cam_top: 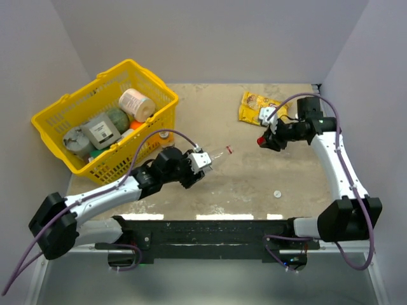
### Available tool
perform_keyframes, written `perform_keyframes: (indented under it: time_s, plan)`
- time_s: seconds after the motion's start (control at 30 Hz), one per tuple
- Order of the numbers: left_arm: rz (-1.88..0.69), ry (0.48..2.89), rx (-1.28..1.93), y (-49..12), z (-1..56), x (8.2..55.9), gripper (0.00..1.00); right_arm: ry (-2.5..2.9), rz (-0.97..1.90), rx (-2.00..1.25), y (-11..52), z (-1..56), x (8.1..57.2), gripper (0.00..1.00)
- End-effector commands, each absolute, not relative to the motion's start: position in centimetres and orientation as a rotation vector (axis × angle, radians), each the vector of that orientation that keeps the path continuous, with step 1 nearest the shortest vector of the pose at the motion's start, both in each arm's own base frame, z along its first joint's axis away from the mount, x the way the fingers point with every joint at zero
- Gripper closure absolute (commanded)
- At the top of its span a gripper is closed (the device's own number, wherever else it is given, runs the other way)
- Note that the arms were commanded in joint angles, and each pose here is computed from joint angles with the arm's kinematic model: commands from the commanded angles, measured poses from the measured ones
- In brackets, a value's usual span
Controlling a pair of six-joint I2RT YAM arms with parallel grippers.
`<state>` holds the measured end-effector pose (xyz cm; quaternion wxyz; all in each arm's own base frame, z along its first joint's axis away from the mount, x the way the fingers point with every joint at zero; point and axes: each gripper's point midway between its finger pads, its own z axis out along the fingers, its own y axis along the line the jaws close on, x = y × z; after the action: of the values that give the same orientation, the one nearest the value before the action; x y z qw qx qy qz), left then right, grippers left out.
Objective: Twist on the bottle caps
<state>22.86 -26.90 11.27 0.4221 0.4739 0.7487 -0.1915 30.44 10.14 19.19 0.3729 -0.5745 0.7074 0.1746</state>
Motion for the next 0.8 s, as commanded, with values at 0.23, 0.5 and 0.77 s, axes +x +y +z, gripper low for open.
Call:
perform_keyframes:
  time_s: [0.23, 0.5, 0.77]
  plan:
    - [-0.331, 1.312, 1.261, -28.2, 21.1, 23.4, 0.63, 1.759, 0.983, -1.115, 15.8, 29.3, 24.9, 0.65]
    - [-0.242, 1.261, 1.278, -28.3, 21.7, 24.7, 0.88, 1.683, 1.065, -1.078, 16.9, 33.0, 24.4, 0.64]
    - [-0.265, 1.263, 1.257, -28.6, 22.5, 24.6, 1.0, 1.683, 1.08, -1.156, 18.5, 31.3, 23.1, 0.63]
